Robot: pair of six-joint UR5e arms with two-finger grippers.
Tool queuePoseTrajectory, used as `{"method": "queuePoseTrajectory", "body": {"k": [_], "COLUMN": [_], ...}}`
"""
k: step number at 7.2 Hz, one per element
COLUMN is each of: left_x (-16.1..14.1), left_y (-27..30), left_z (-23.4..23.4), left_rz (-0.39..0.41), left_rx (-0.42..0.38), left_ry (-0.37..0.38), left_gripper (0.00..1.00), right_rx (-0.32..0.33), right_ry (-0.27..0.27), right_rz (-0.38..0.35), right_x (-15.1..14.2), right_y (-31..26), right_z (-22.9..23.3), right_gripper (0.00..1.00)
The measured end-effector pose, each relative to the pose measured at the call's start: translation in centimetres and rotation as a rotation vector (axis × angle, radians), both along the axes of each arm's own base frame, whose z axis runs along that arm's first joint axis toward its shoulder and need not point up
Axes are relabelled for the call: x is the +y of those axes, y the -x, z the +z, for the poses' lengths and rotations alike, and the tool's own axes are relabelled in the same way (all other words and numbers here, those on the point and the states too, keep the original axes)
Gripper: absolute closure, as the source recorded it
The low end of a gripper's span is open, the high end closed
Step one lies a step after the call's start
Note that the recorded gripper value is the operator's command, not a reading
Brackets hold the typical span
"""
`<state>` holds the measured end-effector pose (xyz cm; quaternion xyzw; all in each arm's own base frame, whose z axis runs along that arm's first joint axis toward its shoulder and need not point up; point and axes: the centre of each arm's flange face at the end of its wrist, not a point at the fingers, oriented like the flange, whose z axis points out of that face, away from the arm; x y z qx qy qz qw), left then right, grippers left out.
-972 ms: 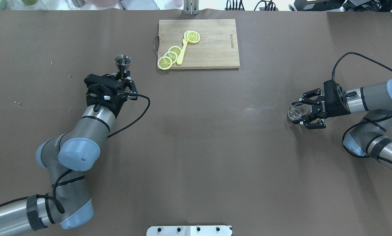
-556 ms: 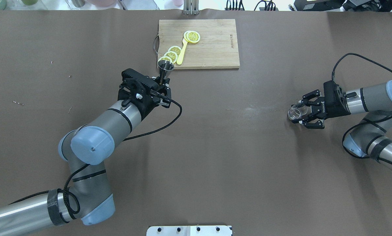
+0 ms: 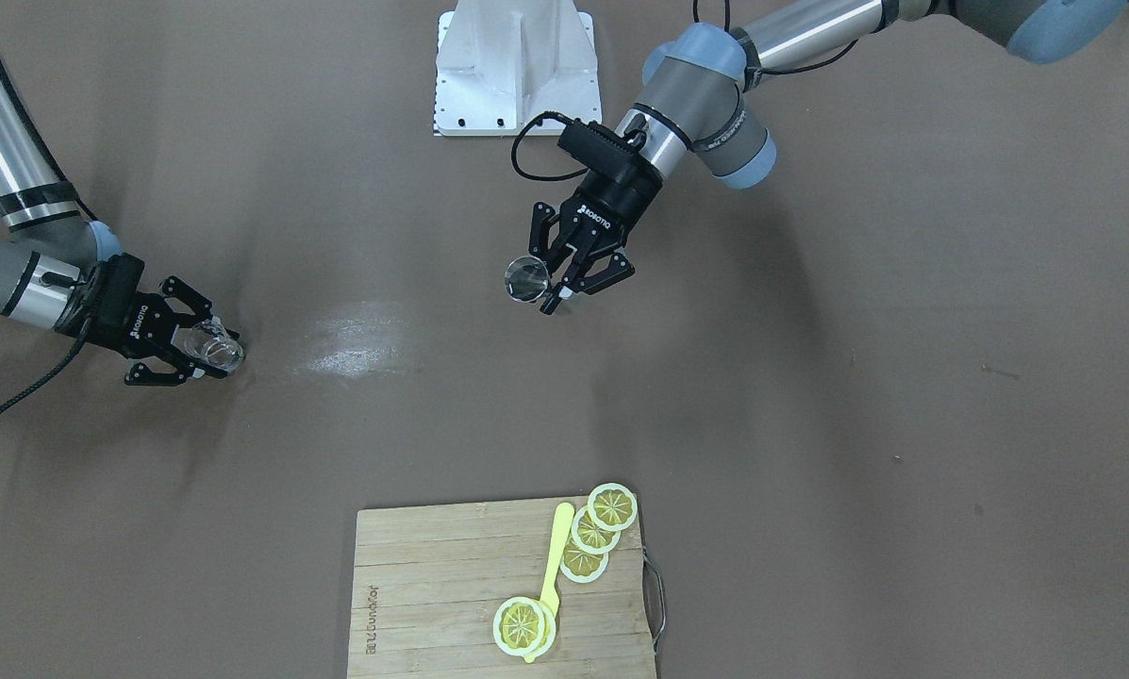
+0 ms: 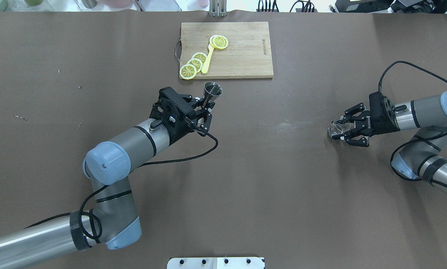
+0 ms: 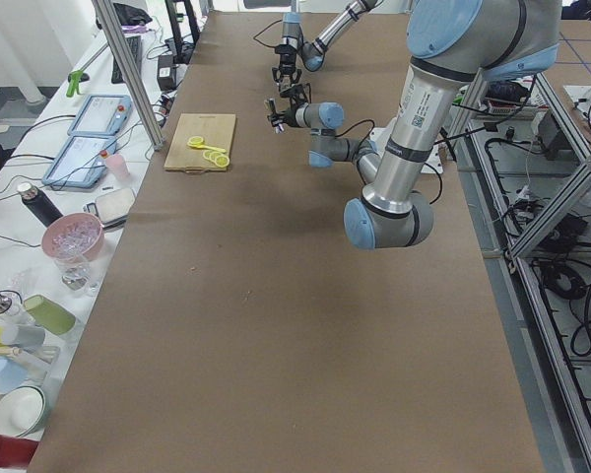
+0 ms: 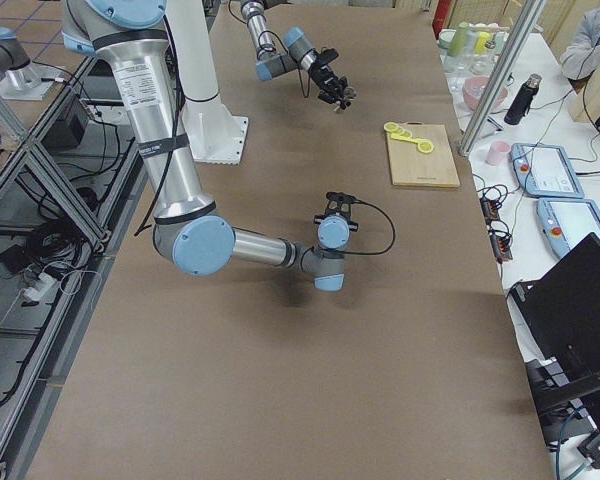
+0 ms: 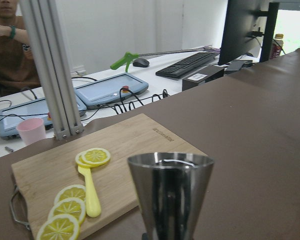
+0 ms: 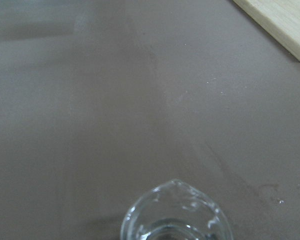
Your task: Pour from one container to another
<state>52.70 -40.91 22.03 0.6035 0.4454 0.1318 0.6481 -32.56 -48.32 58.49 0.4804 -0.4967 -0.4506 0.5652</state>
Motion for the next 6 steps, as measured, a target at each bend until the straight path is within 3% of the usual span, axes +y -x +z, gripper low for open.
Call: {"method": "queuePoseTrajectory", "body": {"k": [2,4,6], "left_x": [0.7,1.7,2.0], "left_y": [-0.6,-1.7,-1.7], "left_z": [0.6,1.8,2.5], "left_rz": [0.028,0.061,0.071], "left_rx": [0.037,0.075,0.138], "left_ry": [-0.043,-0.064,-0.094], "left_gripper": [1.00,1.00,1.00], "right_rx": [-0.003,-0.014,-0.026], "right_ry": [0.001,-0.002,-0.011], "right_rz": [0.001,0.005,0.015], "right_x": [0.0,-0.2,-0.6], "right_y": [0.0,-0.2,-0.5], "right_z": [-0.1,-1.0,-2.7], "right_gripper": [0.71,0.99,1.00]}}
